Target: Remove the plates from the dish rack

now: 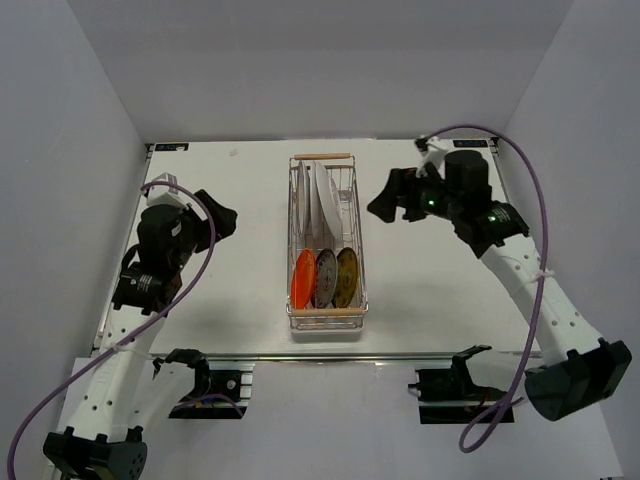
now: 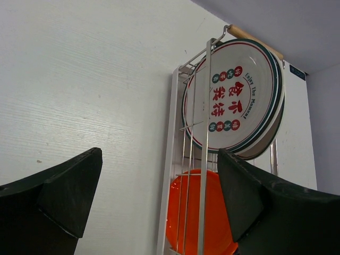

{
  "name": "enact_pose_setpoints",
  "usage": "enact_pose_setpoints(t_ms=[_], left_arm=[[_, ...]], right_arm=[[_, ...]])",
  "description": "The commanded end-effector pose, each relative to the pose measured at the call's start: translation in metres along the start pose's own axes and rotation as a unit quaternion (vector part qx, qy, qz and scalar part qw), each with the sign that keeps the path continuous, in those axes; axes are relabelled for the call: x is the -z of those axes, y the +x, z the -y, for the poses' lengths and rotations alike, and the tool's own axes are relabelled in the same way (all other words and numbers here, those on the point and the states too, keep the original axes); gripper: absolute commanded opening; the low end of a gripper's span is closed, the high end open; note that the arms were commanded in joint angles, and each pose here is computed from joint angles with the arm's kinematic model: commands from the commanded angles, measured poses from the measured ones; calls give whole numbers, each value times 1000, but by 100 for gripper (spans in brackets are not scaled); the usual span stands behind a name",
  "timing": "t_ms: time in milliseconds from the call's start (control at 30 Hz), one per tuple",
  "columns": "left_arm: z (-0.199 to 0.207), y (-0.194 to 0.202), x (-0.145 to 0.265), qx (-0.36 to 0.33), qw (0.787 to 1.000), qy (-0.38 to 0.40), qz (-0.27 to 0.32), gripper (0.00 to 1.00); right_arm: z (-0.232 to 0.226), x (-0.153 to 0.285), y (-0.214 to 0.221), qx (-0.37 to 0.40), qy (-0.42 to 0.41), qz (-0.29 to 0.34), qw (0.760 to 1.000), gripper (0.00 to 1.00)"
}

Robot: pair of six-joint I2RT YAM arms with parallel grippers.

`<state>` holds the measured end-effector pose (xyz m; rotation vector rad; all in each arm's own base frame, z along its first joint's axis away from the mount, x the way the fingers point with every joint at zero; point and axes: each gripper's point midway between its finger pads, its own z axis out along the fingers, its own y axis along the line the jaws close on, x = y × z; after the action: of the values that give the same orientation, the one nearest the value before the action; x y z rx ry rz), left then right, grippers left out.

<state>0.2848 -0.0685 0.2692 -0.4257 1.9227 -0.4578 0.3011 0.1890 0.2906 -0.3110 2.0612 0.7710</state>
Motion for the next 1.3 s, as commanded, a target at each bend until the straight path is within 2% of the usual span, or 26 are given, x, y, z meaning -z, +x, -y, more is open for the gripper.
enact_pose_setpoints(t_ms=[0, 167, 433, 600, 700, 900, 1100, 1267], left_arm=[[3, 7, -6, -4, 1000, 12, -12, 98], [0, 15, -9, -3, 1000, 8, -24, 98], [-4, 21, -8, -1, 1000, 4, -31, 98], [-5, 22, -9, -2, 999, 0, -36, 98], [-6, 23, -8, -1, 999, -3, -38, 98], [-6, 25, -7, 1, 999, -1, -40, 98], [-12, 29, -7, 6, 999, -9, -38, 98], [-14, 30, -8, 10, 999, -17, -38, 98]], right_arm=[[-49, -8, 11, 38, -46, -43, 997, 89], [-95, -34, 52, 96, -60, -117, 987, 89], [-116, -55, 96, 126, -26, -184, 975, 85], [-120, -76, 119, 119, 0, -202, 972, 73], [-118, -87, 123, 104, 26, -195, 975, 59], [-111, -101, 141, 78, 76, -214, 971, 52], [-117, -112, 161, 55, 78, -231, 968, 47], [-115, -118, 170, 32, 97, -247, 964, 34]])
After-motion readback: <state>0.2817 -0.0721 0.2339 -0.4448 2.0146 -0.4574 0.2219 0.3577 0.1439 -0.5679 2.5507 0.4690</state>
